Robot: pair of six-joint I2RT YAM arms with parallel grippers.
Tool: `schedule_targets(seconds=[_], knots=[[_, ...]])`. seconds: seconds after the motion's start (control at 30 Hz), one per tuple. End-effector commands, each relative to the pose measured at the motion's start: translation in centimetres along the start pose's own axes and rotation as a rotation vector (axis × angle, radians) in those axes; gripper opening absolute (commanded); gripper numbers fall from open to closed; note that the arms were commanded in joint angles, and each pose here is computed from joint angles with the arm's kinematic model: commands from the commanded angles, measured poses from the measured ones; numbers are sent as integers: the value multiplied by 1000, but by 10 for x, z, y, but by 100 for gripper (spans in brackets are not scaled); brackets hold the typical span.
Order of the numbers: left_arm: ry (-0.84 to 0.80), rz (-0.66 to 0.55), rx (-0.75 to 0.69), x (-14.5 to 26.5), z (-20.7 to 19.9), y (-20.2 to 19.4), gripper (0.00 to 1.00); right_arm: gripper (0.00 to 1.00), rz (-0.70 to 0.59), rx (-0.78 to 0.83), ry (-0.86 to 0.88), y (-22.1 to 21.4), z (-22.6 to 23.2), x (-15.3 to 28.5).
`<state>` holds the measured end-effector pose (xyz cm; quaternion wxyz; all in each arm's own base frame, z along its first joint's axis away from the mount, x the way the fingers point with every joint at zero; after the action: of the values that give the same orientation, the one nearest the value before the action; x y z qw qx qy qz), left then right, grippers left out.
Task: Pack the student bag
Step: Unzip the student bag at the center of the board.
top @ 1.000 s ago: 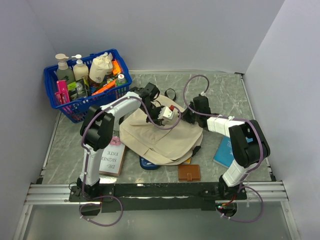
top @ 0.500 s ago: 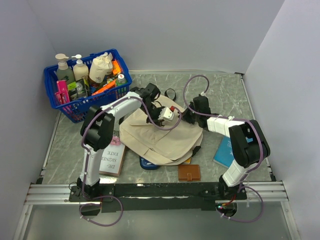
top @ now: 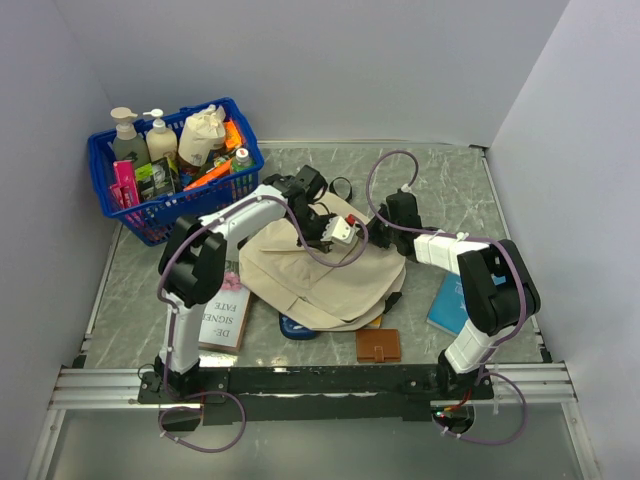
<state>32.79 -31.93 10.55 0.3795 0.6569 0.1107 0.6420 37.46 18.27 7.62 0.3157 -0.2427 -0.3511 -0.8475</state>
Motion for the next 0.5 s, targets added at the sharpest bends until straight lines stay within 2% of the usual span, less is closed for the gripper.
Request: schedule_targets(seconds=[0.0,0.03,0.27,0.47], knots=[[47,-15,-52,19,4,22,8,0,-13,12,54,4,14,10],[45,-9,-51,18,4,20,1,0,-15,13,54,5,14,11],[60,65,-34,23,0,7,1,0,-17,15,37,6,13,11],[10,89,3,36,-27,0,1,0,-30,12,8,10,5,9]])
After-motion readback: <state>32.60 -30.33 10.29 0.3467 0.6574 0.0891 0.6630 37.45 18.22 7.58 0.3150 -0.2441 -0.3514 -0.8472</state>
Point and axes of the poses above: each gripper's point midway between its finger pads, its own x axis back along the fingers, its own z axis along the line the jaws close on, y = z × x, the point moved 2 cm from there along x, back along the fingers, and after that the axes turned 1 degree about x, right-handed, at the moved point
